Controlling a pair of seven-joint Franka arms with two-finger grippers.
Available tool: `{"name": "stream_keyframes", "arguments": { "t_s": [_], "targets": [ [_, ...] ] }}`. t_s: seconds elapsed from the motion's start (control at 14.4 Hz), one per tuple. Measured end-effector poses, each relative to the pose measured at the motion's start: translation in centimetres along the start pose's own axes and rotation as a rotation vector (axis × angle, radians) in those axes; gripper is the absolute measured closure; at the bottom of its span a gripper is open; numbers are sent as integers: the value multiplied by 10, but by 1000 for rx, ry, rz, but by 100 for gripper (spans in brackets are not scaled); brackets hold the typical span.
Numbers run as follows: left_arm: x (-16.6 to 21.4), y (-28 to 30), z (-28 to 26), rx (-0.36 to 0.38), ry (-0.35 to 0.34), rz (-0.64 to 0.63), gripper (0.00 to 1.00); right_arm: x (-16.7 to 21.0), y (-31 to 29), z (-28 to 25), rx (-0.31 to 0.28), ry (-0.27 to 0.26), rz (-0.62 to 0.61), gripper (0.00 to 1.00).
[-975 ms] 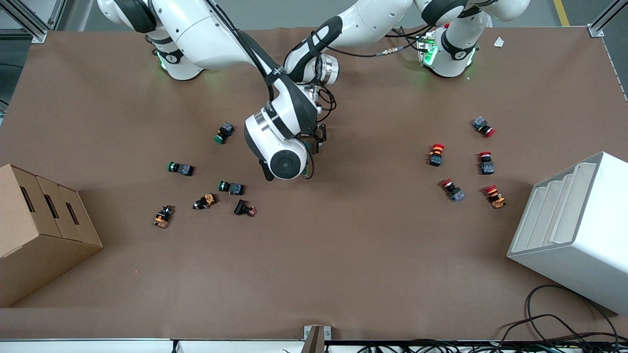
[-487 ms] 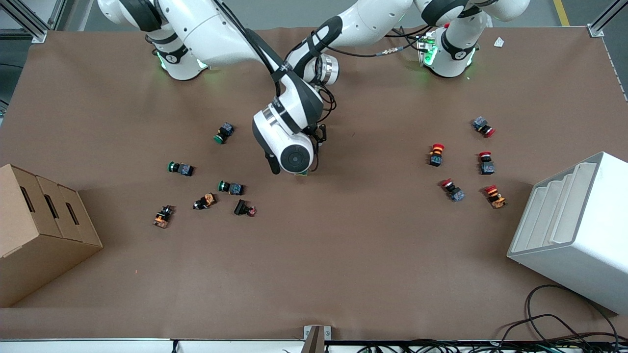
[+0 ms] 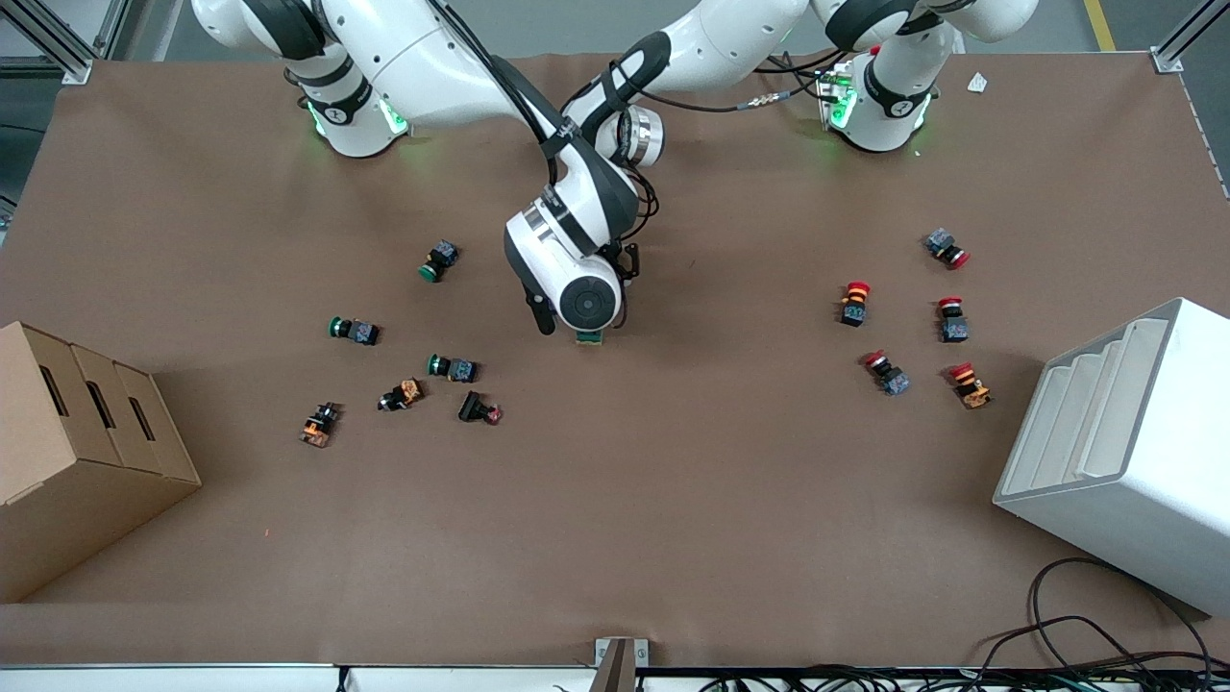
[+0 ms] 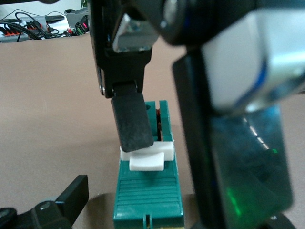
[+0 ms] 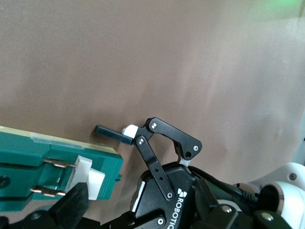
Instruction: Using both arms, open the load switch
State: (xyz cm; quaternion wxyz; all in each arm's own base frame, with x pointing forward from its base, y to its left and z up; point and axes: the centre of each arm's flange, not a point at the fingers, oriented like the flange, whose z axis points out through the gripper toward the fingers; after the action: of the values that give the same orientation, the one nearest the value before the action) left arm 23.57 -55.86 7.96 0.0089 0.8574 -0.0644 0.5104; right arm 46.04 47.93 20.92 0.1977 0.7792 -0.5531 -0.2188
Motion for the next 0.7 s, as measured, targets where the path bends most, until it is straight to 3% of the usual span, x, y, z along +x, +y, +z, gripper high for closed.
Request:
{"name": "stream_keyframes", "arguments": {
  "t_s": [0.28, 0.49, 0.7],
  "targets": [
    [8, 6, 2, 0, 7, -19, 0, 46, -3, -45, 23, 4, -139, 0],
    [21, 17, -3, 35, -28, -73, 0, 131, -1, -114, 108, 7, -310, 0],
    [55, 43, -16, 119, -140, -100, 0, 224, 17, -174, 193, 5, -527, 0]
  ]
}}
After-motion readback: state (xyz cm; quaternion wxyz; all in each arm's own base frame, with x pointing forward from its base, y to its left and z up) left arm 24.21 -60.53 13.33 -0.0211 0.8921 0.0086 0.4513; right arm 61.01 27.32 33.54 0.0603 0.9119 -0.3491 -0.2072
